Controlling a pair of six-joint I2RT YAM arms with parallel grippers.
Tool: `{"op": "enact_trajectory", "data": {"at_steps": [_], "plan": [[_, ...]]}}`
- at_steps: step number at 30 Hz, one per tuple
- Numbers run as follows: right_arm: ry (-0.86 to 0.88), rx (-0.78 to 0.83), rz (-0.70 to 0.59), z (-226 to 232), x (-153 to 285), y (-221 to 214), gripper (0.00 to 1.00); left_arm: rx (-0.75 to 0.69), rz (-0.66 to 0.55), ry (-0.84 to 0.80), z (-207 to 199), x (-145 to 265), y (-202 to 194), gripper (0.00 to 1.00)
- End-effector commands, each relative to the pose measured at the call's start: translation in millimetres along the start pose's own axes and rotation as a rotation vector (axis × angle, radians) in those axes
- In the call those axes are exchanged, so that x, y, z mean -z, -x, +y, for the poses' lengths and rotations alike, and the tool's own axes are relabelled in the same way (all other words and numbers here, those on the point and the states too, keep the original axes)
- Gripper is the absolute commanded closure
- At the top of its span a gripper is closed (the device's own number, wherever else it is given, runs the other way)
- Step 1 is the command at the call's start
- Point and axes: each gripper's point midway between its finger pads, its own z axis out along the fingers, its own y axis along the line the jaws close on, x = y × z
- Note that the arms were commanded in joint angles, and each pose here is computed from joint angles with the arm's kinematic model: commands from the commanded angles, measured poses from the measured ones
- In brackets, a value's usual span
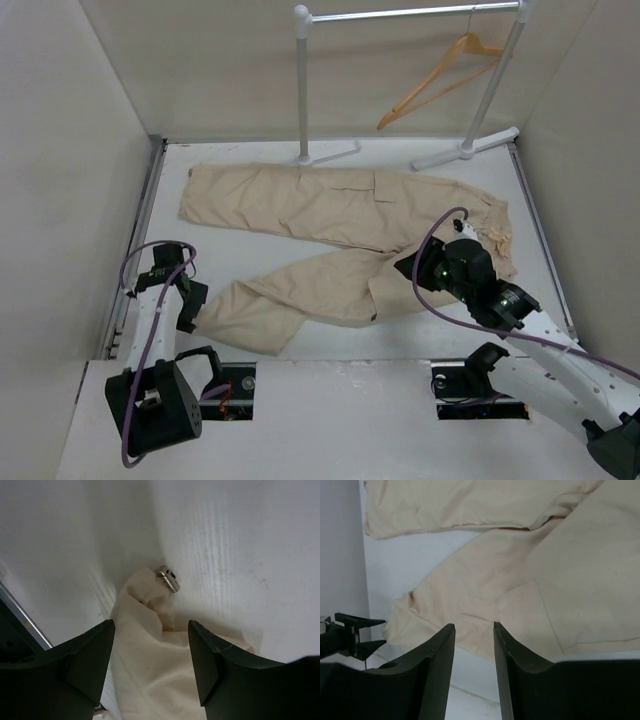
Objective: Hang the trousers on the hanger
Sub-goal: Flatten out the trousers at the center of the board.
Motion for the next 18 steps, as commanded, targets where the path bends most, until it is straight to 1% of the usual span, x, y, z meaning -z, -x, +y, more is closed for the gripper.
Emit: {"op": "enact_trajectory", "data": {"at_steps": [1,3,4,6,7,8,9,11,12,14,16,18], "plan": [[0.038,0.033,0.015,7,5,-3,0.57,0.049,0.071,0.040,7,-15,-17,0.43],[0.048,0.044,0.017,9,6,-3,0.56,0.050,0.088,0.035,4,-22,-21,0.46],[0.053,0.045,0.015,9,7,-3,0.55,0.055,0.084,0.027,1,-24,-20,0.51],[0.054,0.047,0.014,9,8,-3,0.55,0.060,0.074,0.000,-6,-25,-18,0.72],[0.053,0.047,0.015,8,8,-3,0.54,0.066,0.065,-0.037,-16,-20,-13,0.85],[0.052,0.047,0.014,7,8,-4,0.54,0.066,0.060,-0.069,-25,-13,-9,0.89],[0.047,0.047,0.013,5,7,-5,0.53,0.063,0.042,-0.122,-40,-1,-1,0.92],[0.034,0.045,0.014,-2,5,-7,0.51,0.058,-0.021,-0.260,-75,38,19,0.94],[0.023,0.041,0.009,-7,4,-6,0.51,0.048,-0.063,-0.334,-95,65,31,0.95],[0.005,0.030,-0.008,-14,3,-2,0.49,0.019,-0.146,-0.424,-121,117,51,0.95],[-0.010,0.024,-0.021,-20,2,2,0.47,-0.027,-0.224,-0.479,-134,164,62,0.95],[-0.024,0.021,-0.034,-24,1,6,0.47,-0.057,-0.291,-0.530,-138,199,66,0.95]]}}
